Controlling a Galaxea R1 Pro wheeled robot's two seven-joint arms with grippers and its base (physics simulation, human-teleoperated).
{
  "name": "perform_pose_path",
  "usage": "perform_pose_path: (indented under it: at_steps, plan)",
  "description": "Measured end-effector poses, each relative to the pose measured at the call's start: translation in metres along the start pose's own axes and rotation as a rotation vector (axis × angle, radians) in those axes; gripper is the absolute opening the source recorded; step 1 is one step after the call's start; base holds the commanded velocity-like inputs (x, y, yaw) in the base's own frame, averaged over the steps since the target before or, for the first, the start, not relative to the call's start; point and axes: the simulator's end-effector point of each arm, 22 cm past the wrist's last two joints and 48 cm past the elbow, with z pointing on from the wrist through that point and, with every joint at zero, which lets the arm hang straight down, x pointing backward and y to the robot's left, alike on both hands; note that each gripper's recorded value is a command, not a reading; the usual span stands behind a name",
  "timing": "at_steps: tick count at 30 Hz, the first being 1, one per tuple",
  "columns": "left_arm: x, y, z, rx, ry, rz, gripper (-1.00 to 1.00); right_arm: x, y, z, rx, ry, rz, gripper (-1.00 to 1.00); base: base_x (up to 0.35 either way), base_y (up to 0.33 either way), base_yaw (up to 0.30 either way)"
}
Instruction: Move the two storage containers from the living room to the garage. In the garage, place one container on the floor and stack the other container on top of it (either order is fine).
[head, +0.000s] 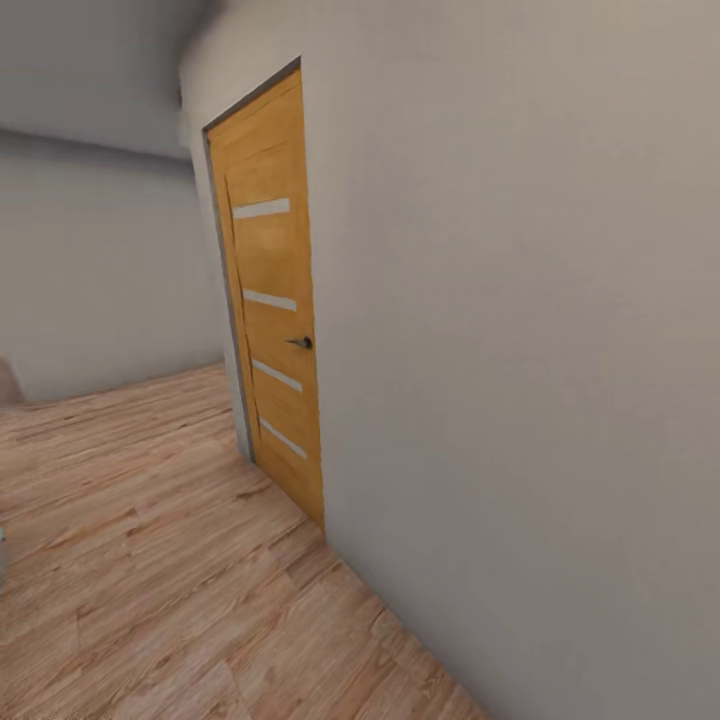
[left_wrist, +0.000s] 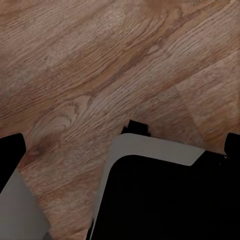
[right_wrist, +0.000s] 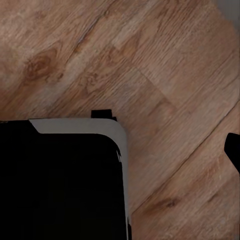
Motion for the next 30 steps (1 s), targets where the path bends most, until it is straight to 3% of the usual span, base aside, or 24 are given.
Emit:
perform_pose_path:
  at_steps: [9, 30]
  plan:
    - [-0.0017, 0.0004, -0.0001, -0.001, -0.004, -0.001, 1.0, -0.0014, 0.0018, 0.0, -0.001, -0.004, 0.001, 1.0, 0.156, 0.0, 0.3]
    - [-0.0027, 0.0007, 0.0, -0.003, -0.007, -0.002, 1.0, -0.0009, 0.0028, 0.0001, -0.003, -0.001, 0.0, 1.0, 0.008, 0.0, 0.3]
